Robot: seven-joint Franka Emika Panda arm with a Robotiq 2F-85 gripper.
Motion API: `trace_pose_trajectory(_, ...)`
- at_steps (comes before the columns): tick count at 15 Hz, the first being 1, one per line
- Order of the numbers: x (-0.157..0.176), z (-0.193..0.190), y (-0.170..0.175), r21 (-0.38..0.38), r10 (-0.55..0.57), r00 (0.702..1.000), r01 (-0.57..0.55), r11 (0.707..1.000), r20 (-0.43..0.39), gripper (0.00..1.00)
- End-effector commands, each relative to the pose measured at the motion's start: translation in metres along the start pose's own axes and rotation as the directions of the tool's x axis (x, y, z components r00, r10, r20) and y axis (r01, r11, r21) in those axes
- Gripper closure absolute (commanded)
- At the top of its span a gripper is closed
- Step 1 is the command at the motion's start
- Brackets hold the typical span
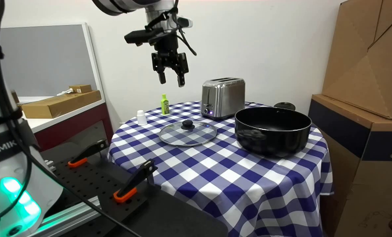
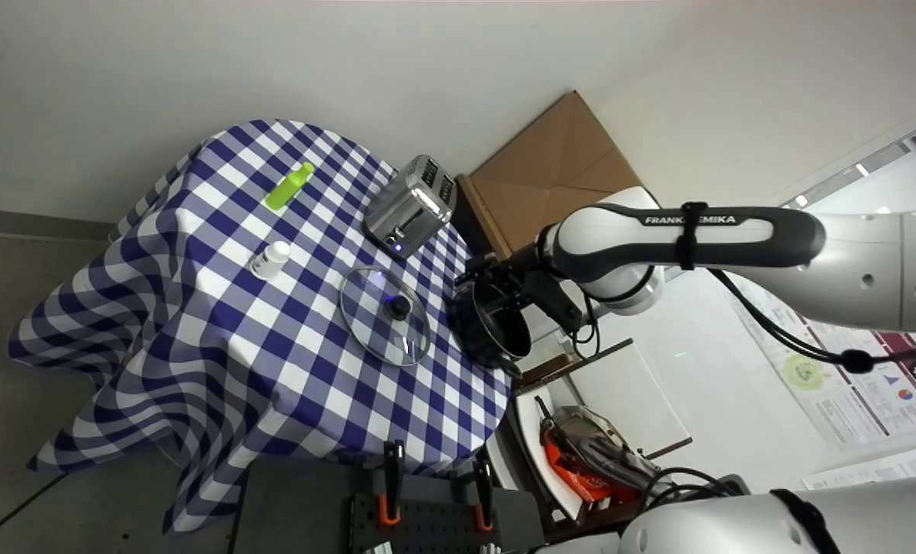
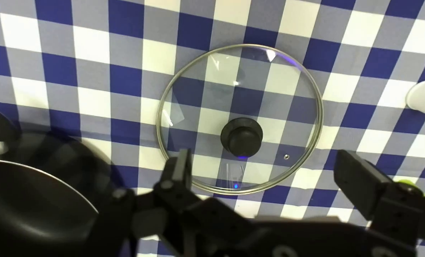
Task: Pick up the lid from the table and put it on the pot
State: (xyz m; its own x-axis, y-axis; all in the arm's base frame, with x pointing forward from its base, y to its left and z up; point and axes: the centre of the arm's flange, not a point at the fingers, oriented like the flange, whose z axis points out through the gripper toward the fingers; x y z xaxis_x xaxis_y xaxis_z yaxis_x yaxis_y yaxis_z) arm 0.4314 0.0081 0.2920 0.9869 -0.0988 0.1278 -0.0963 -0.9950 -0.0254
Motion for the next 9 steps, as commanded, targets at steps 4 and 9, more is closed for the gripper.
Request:
trace_pose_trajectory(4, 0.073, 0.072, 0.002, 0.016, 0.017, 0.999, -0.017, 1.000, 0.037, 0.00)
trace_pose_trajectory(9, 0.097, 0.118, -0.014, 0.013, 0.001, 0.997, -0.002, 1.000, 0.078, 0.00)
